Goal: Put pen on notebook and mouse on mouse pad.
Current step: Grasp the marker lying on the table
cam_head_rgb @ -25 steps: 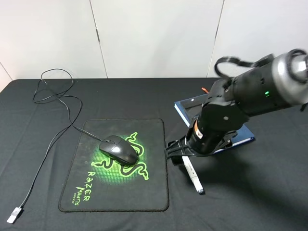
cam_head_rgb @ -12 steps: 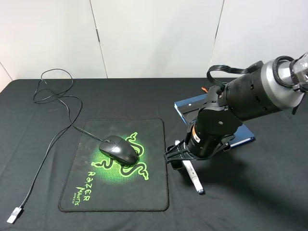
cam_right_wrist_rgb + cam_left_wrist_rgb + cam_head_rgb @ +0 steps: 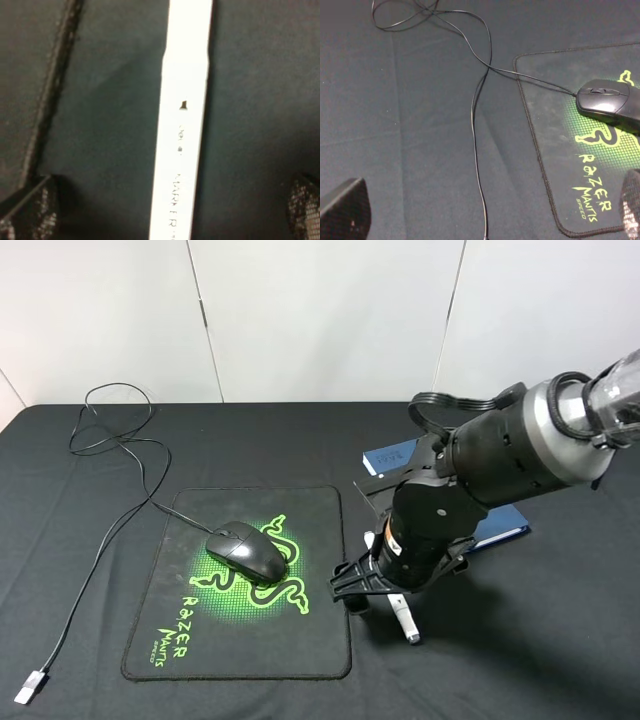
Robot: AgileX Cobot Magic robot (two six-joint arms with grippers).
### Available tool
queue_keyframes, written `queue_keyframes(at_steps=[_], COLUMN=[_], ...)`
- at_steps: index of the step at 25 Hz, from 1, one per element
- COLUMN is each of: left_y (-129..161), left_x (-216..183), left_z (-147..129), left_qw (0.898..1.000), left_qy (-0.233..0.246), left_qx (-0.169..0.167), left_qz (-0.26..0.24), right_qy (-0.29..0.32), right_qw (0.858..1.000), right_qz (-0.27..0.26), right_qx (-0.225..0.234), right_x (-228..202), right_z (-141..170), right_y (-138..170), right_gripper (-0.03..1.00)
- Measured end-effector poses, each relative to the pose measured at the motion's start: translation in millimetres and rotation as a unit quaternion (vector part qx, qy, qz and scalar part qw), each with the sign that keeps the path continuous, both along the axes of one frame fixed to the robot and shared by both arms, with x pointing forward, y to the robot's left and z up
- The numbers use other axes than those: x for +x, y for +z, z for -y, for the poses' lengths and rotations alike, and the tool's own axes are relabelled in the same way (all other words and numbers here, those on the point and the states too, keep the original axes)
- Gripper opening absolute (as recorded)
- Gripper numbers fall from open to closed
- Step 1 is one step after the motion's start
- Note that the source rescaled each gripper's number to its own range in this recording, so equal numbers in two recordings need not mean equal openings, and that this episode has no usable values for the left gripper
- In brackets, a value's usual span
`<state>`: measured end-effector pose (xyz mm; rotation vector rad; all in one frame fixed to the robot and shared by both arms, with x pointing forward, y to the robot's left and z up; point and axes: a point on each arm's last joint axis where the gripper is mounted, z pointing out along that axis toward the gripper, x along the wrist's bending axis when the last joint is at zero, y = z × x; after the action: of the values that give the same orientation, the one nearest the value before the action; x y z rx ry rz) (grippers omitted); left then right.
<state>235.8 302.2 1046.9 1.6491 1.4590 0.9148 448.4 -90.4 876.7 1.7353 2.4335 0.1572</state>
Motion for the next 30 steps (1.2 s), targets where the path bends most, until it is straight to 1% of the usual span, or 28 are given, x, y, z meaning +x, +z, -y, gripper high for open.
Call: queue_keyframes(at_steps=[10,11,12,13,16,19,22,24,30], left_y=[0.0,0.0,0.0,0.0,0.0,0.0,0.0,0.0,0.0], left_x=[0.0,0.0,0.0,0.0,0.0,0.0,0.0,0.0,0.0], left_z=[0.0,0.0,0.0,0.0,0.0,0.0,0.0,0.0,0.0], left_qw=[1.000,1.000,1.000,1.000,1.000,1.000,1.000,1.000,1.000], left_qy=[0.000,0.000,0.000,0.000,0.000,0.000,0.000,0.000,0.000], left_qx=[0.000,0.000,0.000,0.000,0.000,0.000,0.000,0.000,0.000], left_qz=[0.000,0.000,0.000,0.000,0.000,0.000,0.000,0.000,0.000], right_qy=[-0.003,-0.002,-0.002,-0.001,0.005,0.010,0.014,0.015,0.017], right_qw=[1.000,1.000,1.000,1.000,1.000,1.000,1.000,1.000,1.000], right_qz=[-0.002,-0.001,-0.001,-0.001,0.003,0.004,0.005,0.005,0.006], right_qx=[0.001,0.001,0.001,0.001,-0.001,-0.006,-0.010,-0.012,-0.014], right_x=[-0.2,-0.2,-0.1,0.0,0.6,0.9,1.1,1.1,1.2], right_z=[-0.2,-0.2,-0.1,-0.3,-0.1,0.5,1.2,1.5,1.8], right_y=[-0.4,-0.4,-0.4,-0.6,-0.8,-1.1,-1.0,-1.0,-1.0], right_gripper=[1.00,0.98,0.95,0.88,0.62,0.31,0.09,0.00,0.00])
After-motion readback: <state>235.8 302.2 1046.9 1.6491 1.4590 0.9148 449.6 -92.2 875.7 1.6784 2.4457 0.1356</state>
